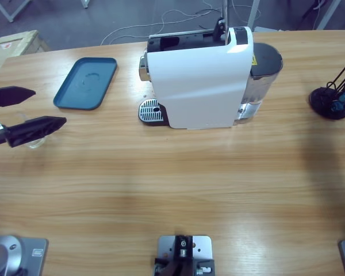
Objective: Pour coffee
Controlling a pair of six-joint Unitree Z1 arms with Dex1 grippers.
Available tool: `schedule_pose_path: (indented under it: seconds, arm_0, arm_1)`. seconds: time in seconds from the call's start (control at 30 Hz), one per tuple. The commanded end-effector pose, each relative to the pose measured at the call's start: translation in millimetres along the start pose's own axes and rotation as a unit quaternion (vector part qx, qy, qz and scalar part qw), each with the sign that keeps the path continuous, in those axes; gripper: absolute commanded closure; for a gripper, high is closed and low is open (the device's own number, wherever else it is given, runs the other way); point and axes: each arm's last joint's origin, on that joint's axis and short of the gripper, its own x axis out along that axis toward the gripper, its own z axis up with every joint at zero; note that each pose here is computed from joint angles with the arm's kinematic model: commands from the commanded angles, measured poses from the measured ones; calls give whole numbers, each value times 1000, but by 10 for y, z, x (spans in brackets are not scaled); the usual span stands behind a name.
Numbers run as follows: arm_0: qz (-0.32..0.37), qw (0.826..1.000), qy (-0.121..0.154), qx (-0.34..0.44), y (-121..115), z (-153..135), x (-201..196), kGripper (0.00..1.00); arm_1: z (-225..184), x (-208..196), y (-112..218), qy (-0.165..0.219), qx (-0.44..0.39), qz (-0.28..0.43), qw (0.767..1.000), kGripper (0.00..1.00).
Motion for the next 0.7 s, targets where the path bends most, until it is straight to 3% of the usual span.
schedule_pose_path:
  seconds: [0.03,0.33,0.57,0.7]
  arm_0:
    - [6,1000,12,-3,-7,-136,-33,9]
    - [5,1000,18,-6,-14,-223,-24,9]
    - [6,1000,14,-6,-12,-236,-48,9]
    - [7,1000,10,-5,-10,-227,-64,18]
  arm_1:
    - [35,-65,-25,4,3,3,1000,1000]
    - [355,-570,47,-64,15,31,997,1000]
    - [663,-1210,101,-126,11,50,991,1000]
    - [572,-1570,197,-140,-46,100,984,1000]
